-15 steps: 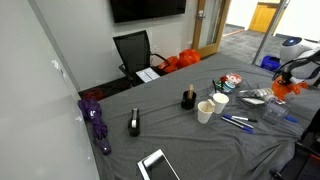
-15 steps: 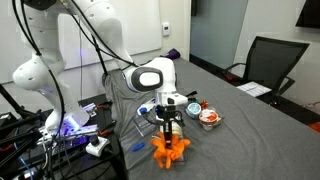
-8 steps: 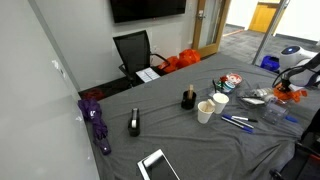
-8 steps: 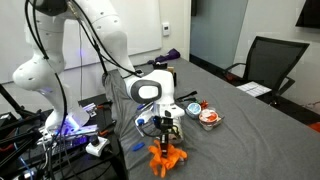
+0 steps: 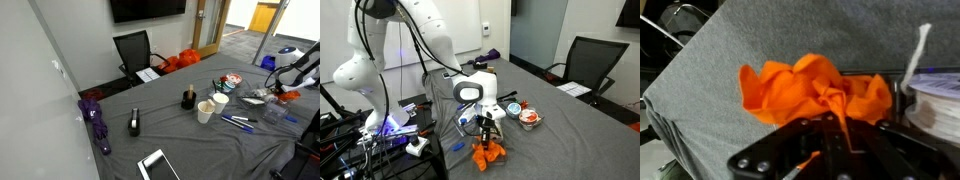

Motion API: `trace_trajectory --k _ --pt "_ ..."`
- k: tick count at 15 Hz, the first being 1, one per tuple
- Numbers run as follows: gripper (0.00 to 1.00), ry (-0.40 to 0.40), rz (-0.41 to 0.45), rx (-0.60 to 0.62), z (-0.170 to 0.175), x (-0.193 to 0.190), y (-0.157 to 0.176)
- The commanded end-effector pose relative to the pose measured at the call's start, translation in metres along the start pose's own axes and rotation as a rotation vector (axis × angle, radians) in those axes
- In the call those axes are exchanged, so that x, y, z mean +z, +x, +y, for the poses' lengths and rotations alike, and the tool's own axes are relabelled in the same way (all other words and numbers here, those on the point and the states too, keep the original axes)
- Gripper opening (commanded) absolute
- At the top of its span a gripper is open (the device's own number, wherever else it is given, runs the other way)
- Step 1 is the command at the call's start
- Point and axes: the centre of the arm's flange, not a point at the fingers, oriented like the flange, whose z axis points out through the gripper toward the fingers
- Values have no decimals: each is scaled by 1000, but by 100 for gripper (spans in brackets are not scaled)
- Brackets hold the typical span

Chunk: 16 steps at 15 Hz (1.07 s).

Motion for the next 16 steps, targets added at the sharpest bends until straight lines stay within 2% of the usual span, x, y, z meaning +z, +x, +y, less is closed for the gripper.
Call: trace_trajectory --k 1,6,7,8,16 --pt "1 21 4 4 -5 0 17" --pt "1 -16 45 -12 -3 -4 30" --pt "9 -27 48 -18 -3 -4 32" --pt "30 -34 50 -22 -3 -4 34" --pt "85 -36 71 -33 5 -11 38"
